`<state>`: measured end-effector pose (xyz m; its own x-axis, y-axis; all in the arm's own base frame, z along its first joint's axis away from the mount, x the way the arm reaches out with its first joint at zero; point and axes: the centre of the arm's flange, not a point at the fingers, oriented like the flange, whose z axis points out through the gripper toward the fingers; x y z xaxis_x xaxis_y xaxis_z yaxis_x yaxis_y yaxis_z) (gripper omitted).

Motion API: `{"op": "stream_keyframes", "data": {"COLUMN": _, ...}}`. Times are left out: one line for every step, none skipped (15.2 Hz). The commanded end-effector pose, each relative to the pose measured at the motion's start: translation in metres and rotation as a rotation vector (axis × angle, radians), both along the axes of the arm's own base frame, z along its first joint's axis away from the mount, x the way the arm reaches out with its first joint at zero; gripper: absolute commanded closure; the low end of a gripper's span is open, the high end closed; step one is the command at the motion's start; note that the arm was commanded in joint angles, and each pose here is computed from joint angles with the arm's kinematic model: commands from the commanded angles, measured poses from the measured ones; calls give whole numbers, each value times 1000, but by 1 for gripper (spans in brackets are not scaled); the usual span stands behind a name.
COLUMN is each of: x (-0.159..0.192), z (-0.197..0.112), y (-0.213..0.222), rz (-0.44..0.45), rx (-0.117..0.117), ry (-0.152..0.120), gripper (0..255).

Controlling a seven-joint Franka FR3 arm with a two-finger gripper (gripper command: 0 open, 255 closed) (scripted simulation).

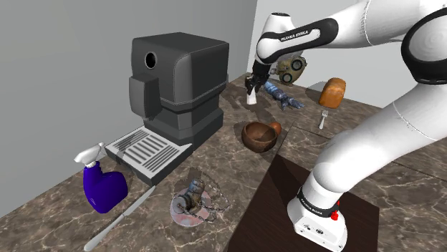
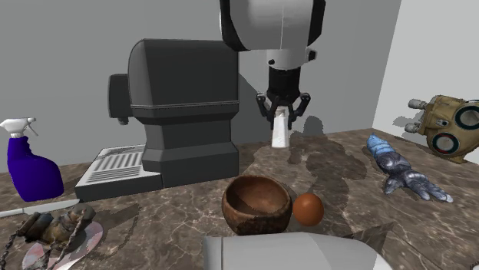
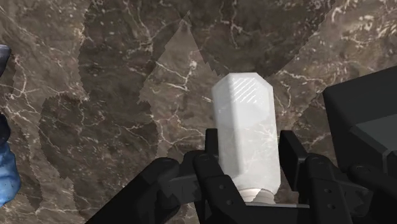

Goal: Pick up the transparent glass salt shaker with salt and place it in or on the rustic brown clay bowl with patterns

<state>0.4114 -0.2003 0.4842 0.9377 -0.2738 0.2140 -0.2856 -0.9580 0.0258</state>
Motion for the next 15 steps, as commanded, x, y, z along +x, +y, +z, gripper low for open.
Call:
{"op": "stream_keyframes", "data": {"x": 0, "z": 10, "y": 0, "rz": 0, "rx": 0, "ry": 0, "gripper": 255}}
{"op": "stream_keyframes", "data": {"x": 0, "z": 15, "y": 0, "rz": 0, "rx": 0, "ry": 0, "gripper": 255}}
{"op": "stream_keyframes", "data": {"x": 0, "z": 20, "y": 0, "rz": 0, "rx": 0, "ry": 0, "gripper": 255}}
{"op": "stream_keyframes", "data": {"x": -1, "z": 23, "y": 0, "rz": 0, "rx": 0, "ry": 0, "gripper": 255}}
{"op": "stream_keyframes", "data": {"x": -11, "z": 24, "y": 8, "rz": 0, "rx": 0, "ry": 0, "gripper": 255}}
{"op": "stream_keyframes", "data": {"x": -21, "z": 25, "y": 16, "rz": 0, "rx": 0, "ry": 0, "gripper": 255}}
{"op": "stream_keyframes", "data": {"x": -32, "z": 27, "y": 24, "rz": 0, "rx": 0, "ry": 0, "gripper": 255}}
{"op": "stream_keyframes", "data": {"x": -42, "z": 28, "y": 32, "rz": 0, "rx": 0, "ry": 0, "gripper": 255}}
{"op": "stream_keyframes", "data": {"x": -53, "z": 29, "y": 40, "rz": 0, "rx": 0, "ry": 0, "gripper": 255}}
{"op": "stream_keyframes", "data": {"x": -63, "z": 30, "y": 48, "rz": 0, "rx": 0, "ry": 0, "gripper": 255}}
{"op": "stream_keyframes", "data": {"x": -73, "z": 31, "y": 57, "rz": 0, "rx": 0, "ry": 0, "gripper": 255}}
{"op": "stream_keyframes", "data": {"x": -84, "z": 32, "y": 65, "rz": 0, "rx": 0, "ry": 0, "gripper": 255}}
{"op": "stream_keyframes", "data": {"x": -94, "z": 33, "y": 73, "rz": 0, "rx": 0, "ry": 0, "gripper": 255}}
{"op": "stream_keyframes", "data": {"x": -105, "z": 34, "y": 81, "rz": 0, "rx": 0, "ry": 0, "gripper": 255}}
{"op": "stream_keyframes", "data": {"x": -115, "z": 35, "y": 89, "rz": 0, "rx": 0, "ry": 0, "gripper": 255}}
